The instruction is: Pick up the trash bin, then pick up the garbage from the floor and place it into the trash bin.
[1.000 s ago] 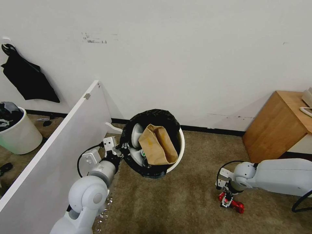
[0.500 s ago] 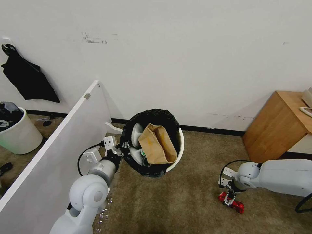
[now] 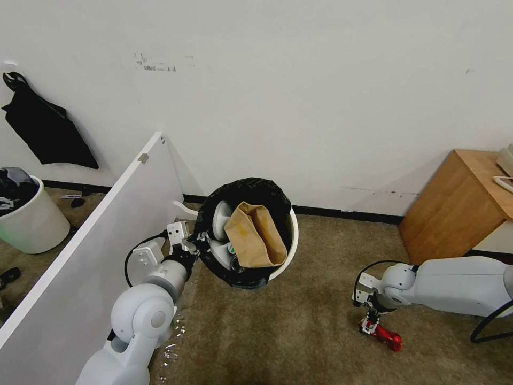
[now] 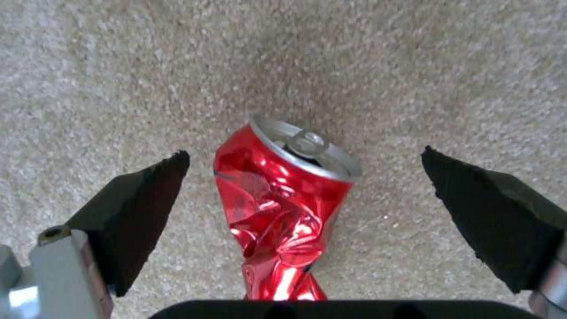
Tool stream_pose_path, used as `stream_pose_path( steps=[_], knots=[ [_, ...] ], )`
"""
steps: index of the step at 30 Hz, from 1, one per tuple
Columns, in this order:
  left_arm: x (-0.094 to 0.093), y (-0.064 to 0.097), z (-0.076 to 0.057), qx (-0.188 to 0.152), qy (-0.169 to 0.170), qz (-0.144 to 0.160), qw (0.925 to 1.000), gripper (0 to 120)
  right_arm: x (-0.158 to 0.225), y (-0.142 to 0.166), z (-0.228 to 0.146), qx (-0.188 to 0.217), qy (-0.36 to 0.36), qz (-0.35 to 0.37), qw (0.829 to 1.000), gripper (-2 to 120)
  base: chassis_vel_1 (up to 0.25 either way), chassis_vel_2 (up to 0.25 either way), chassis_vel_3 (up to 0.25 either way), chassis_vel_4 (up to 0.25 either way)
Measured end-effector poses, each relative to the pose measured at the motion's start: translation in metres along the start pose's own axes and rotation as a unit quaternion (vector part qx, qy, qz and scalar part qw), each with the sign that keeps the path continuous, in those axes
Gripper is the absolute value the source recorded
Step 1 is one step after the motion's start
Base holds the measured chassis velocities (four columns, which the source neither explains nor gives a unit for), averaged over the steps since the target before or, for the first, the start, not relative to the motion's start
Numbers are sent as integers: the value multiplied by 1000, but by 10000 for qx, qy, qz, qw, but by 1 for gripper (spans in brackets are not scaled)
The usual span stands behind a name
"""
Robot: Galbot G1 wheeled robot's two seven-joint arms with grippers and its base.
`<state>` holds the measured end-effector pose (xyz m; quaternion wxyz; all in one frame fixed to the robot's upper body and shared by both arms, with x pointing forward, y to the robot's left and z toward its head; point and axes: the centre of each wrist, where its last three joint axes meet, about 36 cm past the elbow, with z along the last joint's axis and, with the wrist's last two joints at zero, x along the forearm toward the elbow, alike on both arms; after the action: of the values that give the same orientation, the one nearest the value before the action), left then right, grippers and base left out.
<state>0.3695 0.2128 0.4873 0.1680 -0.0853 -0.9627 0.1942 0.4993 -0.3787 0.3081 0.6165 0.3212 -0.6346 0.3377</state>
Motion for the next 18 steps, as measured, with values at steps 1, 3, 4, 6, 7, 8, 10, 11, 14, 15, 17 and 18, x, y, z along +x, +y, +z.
stream_pose_path(
  steps=[1,3,4,6,7,8,10,11,14,15,17,18],
  knots=[
    [0,0,0,0,0,0,10000,1,0,0,0,0,0,0,10000,100,0,0,0,0],
    [-1,0,0,2,-1,2,10000,1,0,0,2,-11,-1,5,10000,100,0,0,0,0],
    [-1,0,0,4,-1,1,10000,1,0,0,3,-15,-1,8,10000,100,0,0,0,0],
    [-2,0,0,12,4,0,10000,1,-1,0,6,-22,-7,16,10000,100,0,0,0,0],
    [-2,0,1,14,6,-1,10000,1,-1,0,7,-23,-7,14,10000,100,0,0,0,0],
    [-2,0,1,14,7,-1,10000,1,-1,1,9,-20,-2,9,10000,100,0,0,0,0],
    [-2,0,1,14,5,-3,10000,1,-2,2,10,-12,5,6,10000,100,0,0,0,0],
    [-2,0,0,15,3,-7,10000,1,-2,2,11,-4,10,5,10000,100,0,0,0,0],
    [-2,1,0,19,-2,-26,10000,1,-4,3,11,28,8,-3,10000,100,0,0,0,0],
    [-2,1,0,19,-2,-26,10000,1,-4,3,11,28,8,-3,10000,100,0,0,0,0],
    [0,2,1,27,-2,-48,10000,1,-6,6,9,86,21,-25,10000,100,0,0,0,0],
    [0,2,1,27,-2,-48,10000,1,-6,6,9,86,21,-25,10000,100,0,0,0,0]
  ],
)
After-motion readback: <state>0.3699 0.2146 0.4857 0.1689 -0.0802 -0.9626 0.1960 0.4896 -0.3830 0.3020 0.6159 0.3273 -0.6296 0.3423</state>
